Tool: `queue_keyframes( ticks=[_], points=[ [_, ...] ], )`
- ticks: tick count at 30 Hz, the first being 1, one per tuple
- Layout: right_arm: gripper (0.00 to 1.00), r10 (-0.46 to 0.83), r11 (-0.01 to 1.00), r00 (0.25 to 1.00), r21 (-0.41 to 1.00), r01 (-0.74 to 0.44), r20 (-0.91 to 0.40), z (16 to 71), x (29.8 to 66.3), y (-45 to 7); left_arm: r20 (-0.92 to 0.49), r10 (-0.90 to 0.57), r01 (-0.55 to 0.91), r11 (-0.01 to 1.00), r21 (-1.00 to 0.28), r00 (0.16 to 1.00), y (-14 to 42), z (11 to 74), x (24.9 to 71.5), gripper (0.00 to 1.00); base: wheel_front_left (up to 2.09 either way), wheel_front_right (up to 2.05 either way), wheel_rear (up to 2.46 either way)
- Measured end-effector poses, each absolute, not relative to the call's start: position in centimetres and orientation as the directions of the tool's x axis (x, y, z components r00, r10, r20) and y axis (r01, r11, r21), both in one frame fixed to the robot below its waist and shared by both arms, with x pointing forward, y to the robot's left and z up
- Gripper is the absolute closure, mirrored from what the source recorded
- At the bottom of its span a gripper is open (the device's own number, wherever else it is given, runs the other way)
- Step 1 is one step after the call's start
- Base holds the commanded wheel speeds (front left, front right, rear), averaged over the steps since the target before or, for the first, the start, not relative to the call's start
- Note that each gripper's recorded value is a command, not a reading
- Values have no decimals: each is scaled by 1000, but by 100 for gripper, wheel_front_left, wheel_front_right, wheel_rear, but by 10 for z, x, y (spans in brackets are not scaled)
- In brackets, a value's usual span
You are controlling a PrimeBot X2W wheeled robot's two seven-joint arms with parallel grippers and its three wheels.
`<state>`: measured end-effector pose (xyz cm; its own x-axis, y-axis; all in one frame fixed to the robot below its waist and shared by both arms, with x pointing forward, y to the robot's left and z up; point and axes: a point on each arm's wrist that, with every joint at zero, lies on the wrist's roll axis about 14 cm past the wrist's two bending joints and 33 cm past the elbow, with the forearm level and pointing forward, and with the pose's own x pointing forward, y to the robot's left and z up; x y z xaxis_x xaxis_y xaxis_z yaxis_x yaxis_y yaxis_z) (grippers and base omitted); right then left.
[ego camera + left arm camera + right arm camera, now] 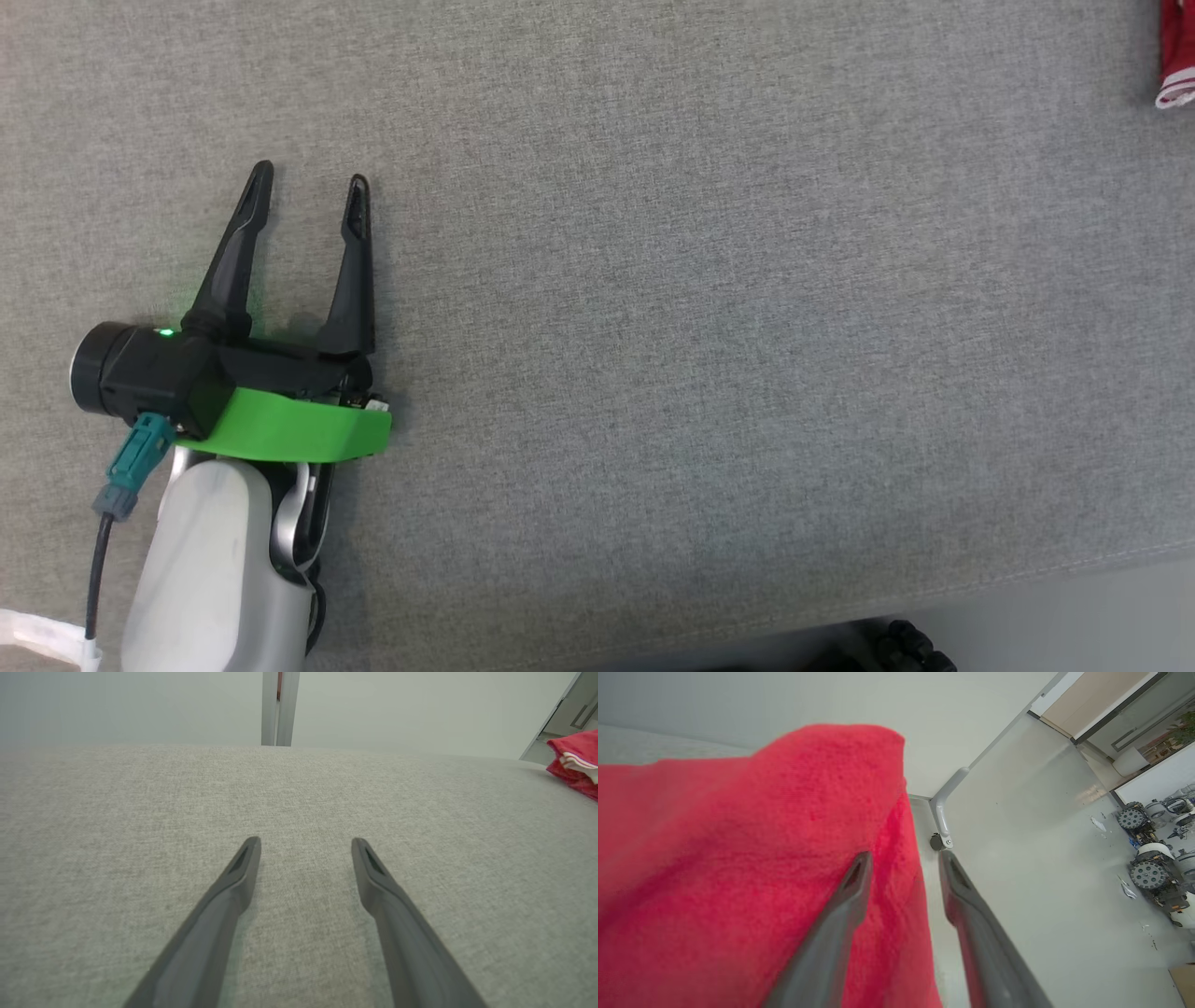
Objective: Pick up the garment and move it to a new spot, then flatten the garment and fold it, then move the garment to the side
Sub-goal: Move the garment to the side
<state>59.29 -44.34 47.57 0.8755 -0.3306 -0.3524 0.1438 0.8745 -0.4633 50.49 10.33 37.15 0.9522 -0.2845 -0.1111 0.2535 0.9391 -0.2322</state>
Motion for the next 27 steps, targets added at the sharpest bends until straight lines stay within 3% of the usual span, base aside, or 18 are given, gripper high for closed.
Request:
queue_keyframes(
  ticks=[7, 16, 27],
  points=[
    [0, -308, 867, 907, -478, 142, -288, 486, 600, -436, -114, -268, 237, 944, -229, 957, 108, 373, 506, 0, 0, 0, 0],
    [0, -150, 919, 984, -379, 106, -90, 533, 608, -379, -122, -207, 175, 957, -232, 971, 125, 389, 486, 0, 0, 0, 0],
    [0, 54, 972, 996, -232, -35, 73, 561, 571, -291, -87, -106, 87, 976, -201, 991, 159, 426, 450, 0, 0, 0, 0]
  ],
)
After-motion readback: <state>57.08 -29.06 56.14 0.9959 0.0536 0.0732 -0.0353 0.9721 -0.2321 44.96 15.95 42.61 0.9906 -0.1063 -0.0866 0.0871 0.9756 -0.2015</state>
